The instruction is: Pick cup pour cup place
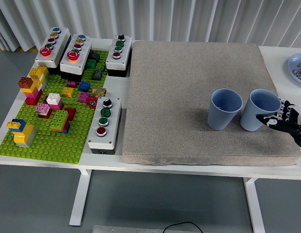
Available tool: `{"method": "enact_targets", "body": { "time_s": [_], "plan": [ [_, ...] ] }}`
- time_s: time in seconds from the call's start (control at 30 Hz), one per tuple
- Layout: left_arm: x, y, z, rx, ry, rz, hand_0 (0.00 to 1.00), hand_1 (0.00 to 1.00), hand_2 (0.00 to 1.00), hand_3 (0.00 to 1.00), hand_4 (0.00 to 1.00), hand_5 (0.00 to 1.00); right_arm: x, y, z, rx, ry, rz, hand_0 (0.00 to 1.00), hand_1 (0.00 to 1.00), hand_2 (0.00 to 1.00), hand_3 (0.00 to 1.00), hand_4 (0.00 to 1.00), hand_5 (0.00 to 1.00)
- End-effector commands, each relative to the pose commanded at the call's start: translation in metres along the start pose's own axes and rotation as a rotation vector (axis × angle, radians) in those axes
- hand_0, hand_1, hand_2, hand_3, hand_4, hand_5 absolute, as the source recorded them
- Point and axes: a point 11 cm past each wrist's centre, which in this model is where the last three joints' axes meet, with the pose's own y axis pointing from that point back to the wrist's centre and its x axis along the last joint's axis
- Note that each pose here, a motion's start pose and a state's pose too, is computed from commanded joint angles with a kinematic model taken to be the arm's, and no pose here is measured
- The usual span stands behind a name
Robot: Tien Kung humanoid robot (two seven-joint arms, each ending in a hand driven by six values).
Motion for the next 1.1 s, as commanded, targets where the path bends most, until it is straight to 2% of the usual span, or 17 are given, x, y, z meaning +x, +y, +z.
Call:
{"method": "enact_targets", "body": {
  "time_s": [0.33,0.87,1.0,1.1],
  "plan": [
    [0.001,0.0,0.0,0.0,-0.001,0.001,0.702,0.711,0.711,0.624,0.494,0.93,0.001,0.006,0.005,-0.017,0.005,-0.005,0.911,0.852,0.898,0.943,0.843,0.298],
    [0.003,0.0,-0.001,-0.002,-0.003,0.005,0.702,0.711,0.711,0.624,0.493,0.929,0.022,0.023,0.003,-0.013,0.022,0.035,0.911,0.854,0.894,0.941,0.843,0.303],
    [0.004,0.0,0.0,-0.004,-0.003,0.006,0.702,0.711,0.711,0.624,0.493,0.929,0.034,0.017,-0.016,0.034,0.017,0.075,0.911,0.854,0.894,0.941,0.843,0.303],
    [0.005,0.0,0.002,-0.01,-0.001,0.007,0.703,0.711,0.711,0.624,0.494,0.929,0.049,0.008,-0.043,0.102,-0.004,0.125,0.906,0.852,0.873,0.93,0.841,0.302]
  ]
}}
